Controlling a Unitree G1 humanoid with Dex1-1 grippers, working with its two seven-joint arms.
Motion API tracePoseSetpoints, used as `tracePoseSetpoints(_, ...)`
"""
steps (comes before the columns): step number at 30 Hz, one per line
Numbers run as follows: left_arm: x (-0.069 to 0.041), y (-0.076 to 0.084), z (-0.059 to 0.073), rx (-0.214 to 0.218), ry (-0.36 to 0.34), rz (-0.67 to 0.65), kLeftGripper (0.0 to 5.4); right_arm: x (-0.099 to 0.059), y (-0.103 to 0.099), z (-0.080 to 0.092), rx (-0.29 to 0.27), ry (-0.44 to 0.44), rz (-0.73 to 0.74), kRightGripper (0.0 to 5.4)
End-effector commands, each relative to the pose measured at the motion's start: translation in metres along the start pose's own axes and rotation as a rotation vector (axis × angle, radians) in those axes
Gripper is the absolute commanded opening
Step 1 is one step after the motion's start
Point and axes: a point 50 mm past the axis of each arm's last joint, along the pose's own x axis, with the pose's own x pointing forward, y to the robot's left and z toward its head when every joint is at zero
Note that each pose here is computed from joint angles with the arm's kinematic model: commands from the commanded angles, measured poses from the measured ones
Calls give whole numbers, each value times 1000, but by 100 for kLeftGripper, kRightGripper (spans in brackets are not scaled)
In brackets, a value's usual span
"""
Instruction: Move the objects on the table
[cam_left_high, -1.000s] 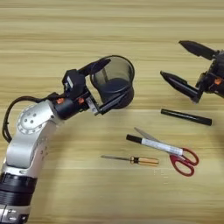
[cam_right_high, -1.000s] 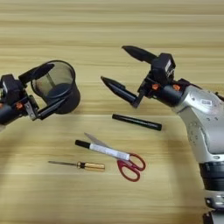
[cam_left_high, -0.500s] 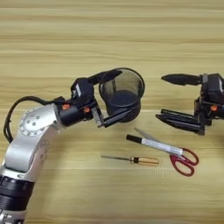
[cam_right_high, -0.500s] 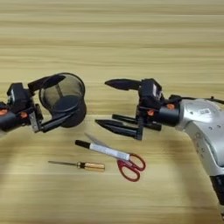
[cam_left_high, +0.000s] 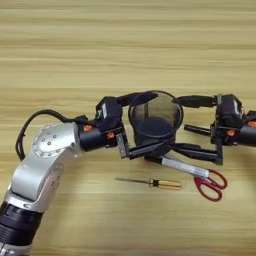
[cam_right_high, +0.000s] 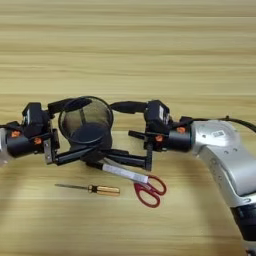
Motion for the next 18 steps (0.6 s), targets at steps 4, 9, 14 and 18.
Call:
tracePoseSetpoints(4, 7, 1, 6, 19, -7, -41, 469, 6, 8, -7, 29, 23, 35, 540)
tracePoseSetpoints(9, 10, 2, 8, 17, -13, -48, 469, 11, 8, -9, 33, 19, 35, 540)
tracePoseSetpoints(14, 13, 2, 8, 12, -20, -56, 469, 15, 8, -9, 33, 10, 29, 540)
tracePoseSetpoints(18, 15, 3, 8, 2, -21, -58, 469, 17, 5, -9, 22, 15, 14, 540)
